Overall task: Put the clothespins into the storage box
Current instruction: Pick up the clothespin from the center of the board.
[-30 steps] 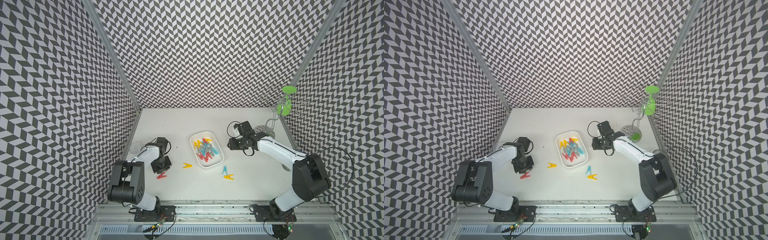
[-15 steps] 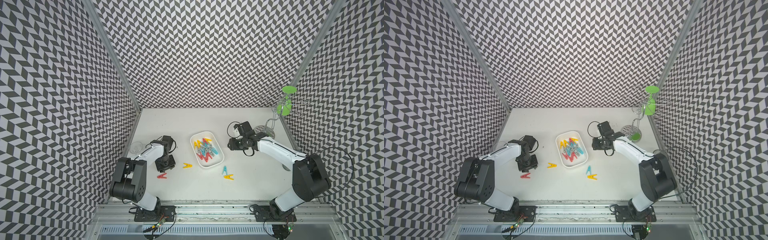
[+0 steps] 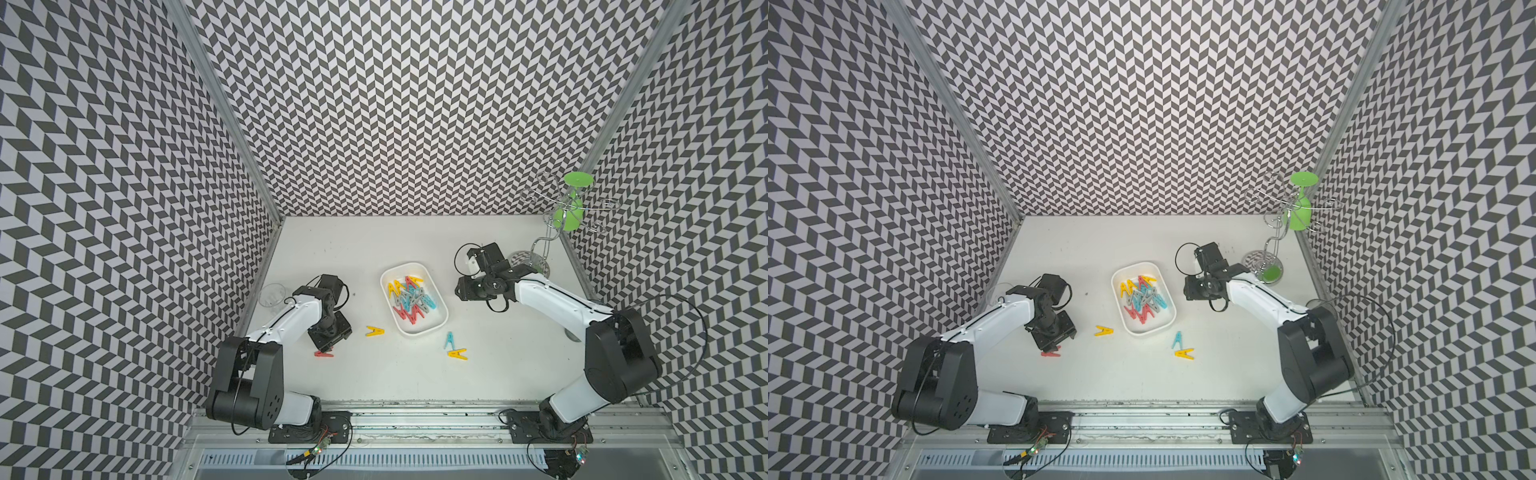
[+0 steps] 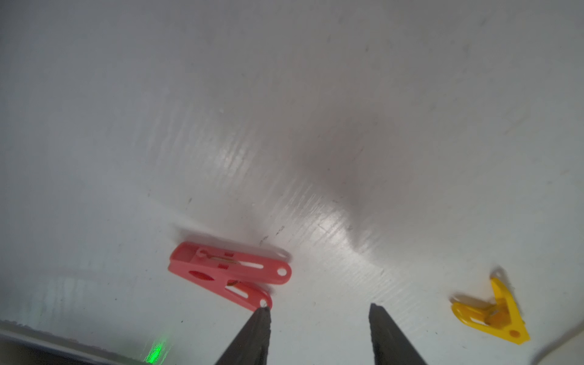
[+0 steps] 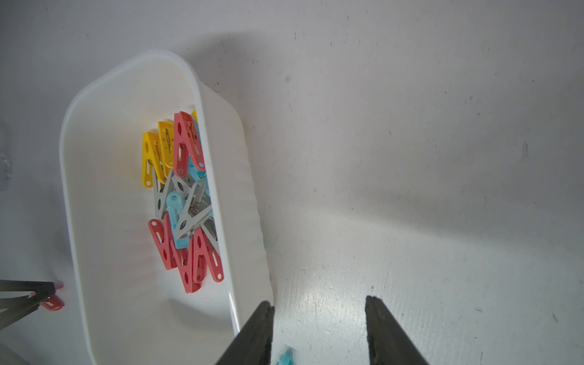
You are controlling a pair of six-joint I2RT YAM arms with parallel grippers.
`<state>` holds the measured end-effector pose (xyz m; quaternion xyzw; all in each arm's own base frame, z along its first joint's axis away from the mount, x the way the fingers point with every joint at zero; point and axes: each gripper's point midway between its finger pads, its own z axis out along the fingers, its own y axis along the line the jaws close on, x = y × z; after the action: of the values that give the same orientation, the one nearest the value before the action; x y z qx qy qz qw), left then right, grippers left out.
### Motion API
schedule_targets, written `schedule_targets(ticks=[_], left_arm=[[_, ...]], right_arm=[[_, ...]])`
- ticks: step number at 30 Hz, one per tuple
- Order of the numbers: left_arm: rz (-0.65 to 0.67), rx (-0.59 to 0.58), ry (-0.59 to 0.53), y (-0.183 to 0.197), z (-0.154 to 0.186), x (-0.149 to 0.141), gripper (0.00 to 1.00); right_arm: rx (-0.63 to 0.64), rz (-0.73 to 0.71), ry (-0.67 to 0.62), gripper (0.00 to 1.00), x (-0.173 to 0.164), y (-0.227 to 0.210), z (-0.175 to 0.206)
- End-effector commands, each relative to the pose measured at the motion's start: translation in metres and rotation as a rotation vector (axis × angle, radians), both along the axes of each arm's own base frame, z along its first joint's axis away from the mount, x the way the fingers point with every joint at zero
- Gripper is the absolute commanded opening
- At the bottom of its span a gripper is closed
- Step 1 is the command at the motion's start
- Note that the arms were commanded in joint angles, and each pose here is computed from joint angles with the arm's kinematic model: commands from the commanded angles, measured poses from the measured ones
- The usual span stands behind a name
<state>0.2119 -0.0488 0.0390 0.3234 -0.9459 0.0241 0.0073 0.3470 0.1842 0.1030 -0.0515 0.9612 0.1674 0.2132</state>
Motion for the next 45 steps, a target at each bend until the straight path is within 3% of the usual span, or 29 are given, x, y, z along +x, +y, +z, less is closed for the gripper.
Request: schedule_targets(ticks=[1,10,22,39,45], left_arm=[[0.031,-0.007,0.024,0.001,0.000,-0.010,0.57],[0.034,0.035,0.061,0.009,-0.007,-0.024,0.58],[0.064,0.116,0.032,0.028,-0.017,-0.021,0.48],[0.025,0.099,0.004,0.023,-0.024,-0.011,0.17],[-0.021,0.096,-0.033,0.014,-0.016,0.004,0.06]], right_arm=[[0.027,0.008,-0.061,0.50,0.008,0.002,0.018],[0.033,0.008,-0.065,0.50,0.006,0.002,0.020],[0.034,0.006,-0.064,0.50,0.007,0.003,0.019],[0.024,0.002,-0.064,0.50,0.010,0.002,0.022],[0.020,0.000,-0.068,0.50,0.011,0.002,0.021]])
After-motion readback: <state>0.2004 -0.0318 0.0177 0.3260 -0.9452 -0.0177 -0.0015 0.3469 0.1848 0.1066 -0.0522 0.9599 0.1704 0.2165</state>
